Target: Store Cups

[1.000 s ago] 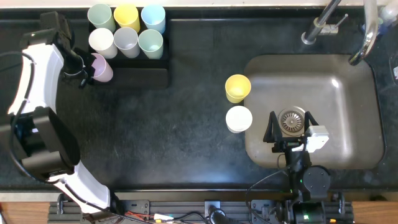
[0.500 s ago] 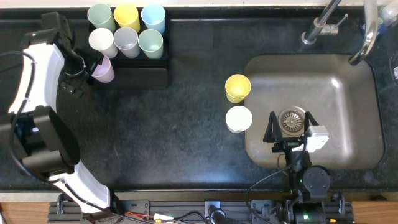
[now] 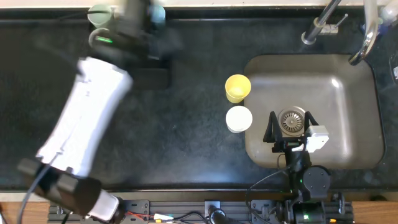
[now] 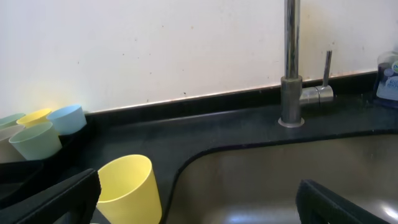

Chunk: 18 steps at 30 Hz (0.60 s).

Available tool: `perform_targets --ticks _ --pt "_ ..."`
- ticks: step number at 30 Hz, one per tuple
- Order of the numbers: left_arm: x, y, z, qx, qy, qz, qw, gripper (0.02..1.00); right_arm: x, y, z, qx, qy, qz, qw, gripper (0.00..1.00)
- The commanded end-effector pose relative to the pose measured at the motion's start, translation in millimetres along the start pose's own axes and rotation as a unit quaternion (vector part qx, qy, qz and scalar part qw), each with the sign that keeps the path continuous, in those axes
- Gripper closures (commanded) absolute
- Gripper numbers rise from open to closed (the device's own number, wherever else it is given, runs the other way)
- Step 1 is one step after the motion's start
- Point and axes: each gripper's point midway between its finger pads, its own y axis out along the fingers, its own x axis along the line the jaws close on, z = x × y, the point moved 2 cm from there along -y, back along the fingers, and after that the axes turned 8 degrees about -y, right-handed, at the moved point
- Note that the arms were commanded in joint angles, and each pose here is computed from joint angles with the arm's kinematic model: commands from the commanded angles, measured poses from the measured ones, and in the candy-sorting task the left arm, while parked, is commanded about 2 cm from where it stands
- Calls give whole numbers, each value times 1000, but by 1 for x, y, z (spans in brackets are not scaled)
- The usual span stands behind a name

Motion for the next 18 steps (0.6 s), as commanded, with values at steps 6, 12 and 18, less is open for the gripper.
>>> perform_targets --ticks 6,12,18 --pt "-64 30 123 -3 35 -32 999 20 -1 0 4 1 0 0 1000 3" --pt "-59 51 142 57 24 -40 997 20 -1 0 3 0 0 0 1000 5" --pt "-43 80 150 146 -9 -51 988 20 -1 0 3 0 0 0 1000 5"
